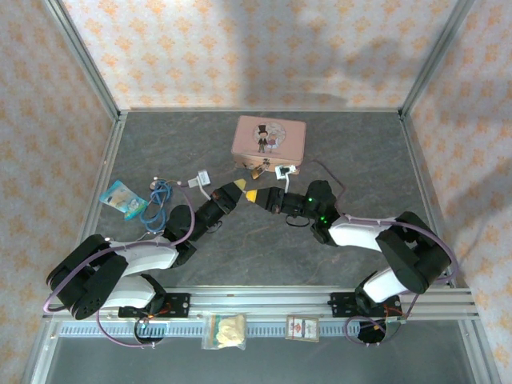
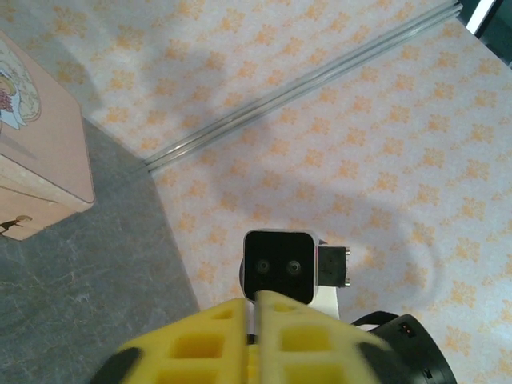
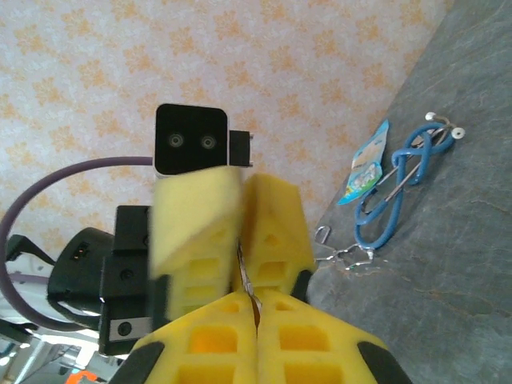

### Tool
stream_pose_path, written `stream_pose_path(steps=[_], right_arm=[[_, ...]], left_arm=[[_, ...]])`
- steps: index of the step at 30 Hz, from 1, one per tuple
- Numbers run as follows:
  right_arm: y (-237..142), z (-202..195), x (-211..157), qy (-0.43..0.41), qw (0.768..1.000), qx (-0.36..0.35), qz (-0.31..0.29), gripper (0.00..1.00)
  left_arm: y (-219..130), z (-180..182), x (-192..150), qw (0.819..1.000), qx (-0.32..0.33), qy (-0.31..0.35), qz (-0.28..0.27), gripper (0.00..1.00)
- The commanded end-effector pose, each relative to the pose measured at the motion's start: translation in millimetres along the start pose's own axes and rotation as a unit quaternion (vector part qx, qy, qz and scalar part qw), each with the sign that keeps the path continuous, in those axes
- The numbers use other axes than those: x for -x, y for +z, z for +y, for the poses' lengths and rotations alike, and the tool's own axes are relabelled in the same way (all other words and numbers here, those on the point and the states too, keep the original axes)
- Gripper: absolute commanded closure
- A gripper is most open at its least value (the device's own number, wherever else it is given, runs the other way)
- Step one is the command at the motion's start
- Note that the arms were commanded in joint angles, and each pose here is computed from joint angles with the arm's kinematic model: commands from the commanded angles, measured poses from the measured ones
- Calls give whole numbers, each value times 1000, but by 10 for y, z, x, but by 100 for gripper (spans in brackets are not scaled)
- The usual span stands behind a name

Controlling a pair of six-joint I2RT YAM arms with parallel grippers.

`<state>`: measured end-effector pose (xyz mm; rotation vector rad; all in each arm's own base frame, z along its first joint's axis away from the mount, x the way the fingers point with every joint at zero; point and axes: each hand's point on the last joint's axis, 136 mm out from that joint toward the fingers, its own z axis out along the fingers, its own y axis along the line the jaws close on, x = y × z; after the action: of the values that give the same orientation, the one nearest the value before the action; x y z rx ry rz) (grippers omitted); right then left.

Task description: Unlock the padlock with the key

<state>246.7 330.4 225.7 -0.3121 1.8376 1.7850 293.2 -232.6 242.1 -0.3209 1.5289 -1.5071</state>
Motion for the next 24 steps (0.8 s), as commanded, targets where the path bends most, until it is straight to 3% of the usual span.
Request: stream_pose_path(steps=[1, 2, 6, 9, 12, 17, 24], right_arm=[[-94, -59, 161, -47, 998, -41, -18, 100], [-138, -152, 192, -53, 996, -68, -20, 100], [-388, -567, 302, -68, 978, -196, -27, 100], [-617, -810, 370, -76, 957, -279, -29, 100], [-837, -979, 401, -79, 938, -337, -30, 100], [-1089, -1014, 476, -92, 924, -368, -49, 100], [-1174, -961, 529, -107, 921, -368, -67, 100]], left_arm=[[-22, 70, 74, 1000, 17, 19, -11, 58], [-2, 169, 101, 999, 37, 27, -8, 52], [143, 487, 243, 995, 88, 49, 17, 51], [326, 725, 247, 988, 119, 68, 64, 52], [546, 1028, 158, 969, 178, 113, 131, 54], [731, 1619, 67, 921, 279, 171, 210, 58], [880, 2124, 143, 882, 366, 194, 224, 59]])
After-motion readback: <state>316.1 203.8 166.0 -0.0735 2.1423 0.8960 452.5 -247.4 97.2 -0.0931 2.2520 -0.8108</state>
